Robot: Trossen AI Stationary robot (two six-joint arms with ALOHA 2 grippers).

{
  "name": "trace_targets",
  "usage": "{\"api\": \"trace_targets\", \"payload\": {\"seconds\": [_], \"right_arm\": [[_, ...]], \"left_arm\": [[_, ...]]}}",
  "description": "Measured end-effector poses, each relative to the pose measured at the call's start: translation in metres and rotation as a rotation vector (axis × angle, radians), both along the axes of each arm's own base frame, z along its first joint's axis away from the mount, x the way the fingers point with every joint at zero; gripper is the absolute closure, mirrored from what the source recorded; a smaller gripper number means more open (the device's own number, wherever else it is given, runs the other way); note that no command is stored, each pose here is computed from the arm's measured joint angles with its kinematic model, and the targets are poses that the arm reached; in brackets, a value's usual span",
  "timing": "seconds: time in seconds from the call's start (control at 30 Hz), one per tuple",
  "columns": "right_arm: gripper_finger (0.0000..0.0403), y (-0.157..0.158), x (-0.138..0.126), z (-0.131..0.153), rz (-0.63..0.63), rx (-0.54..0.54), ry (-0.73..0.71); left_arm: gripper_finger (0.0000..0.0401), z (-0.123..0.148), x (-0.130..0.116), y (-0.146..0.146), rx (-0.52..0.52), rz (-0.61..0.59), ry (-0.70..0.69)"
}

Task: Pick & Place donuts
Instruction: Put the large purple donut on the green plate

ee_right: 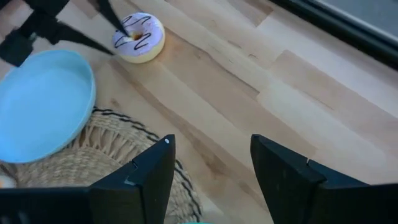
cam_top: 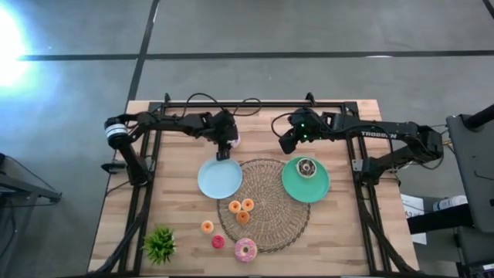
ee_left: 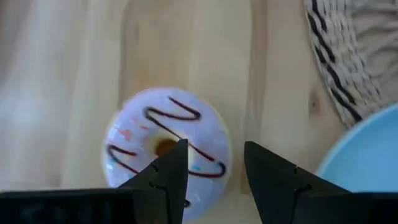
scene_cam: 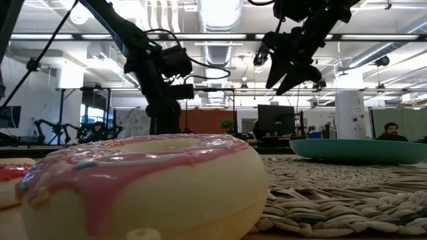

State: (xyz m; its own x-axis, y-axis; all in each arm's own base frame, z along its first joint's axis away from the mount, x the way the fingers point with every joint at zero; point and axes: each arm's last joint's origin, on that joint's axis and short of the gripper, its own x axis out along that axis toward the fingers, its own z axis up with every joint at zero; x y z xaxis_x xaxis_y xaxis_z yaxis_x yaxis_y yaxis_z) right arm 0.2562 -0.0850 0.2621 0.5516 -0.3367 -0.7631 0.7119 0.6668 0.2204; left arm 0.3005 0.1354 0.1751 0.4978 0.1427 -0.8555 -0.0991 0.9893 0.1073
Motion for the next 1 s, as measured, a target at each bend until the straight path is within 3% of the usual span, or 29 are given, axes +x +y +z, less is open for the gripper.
{"api": "trace_targets", "payload": {"seconds": [0.4,0.7,0.87,1.0], "right_arm": [[0.0202,-0.004,-0.001,0.000,-0.008,-0.010,0.001],[0.0202,0.012,-0.012,0.005,0.027,-0.023,0.071],[0.0202,0.032,-0.032,0.018,0.009,-0.101,0.097],[0.0202,0.040,-0.052,0.018,-0.087,-0.039,0.056]], "left_arm": [[0.0277,-0.021,0.006,0.005,0.067,0.061,0.079],[0.0391,-0.024,0.010,0.005,0.145,0.091,0.085],[0.0398,0.000,0.013,-0.006,0.197,0.045,0.034],[0.0399,0.041,0.027,-0.031,0.209,-0.144,-0.124]]}}
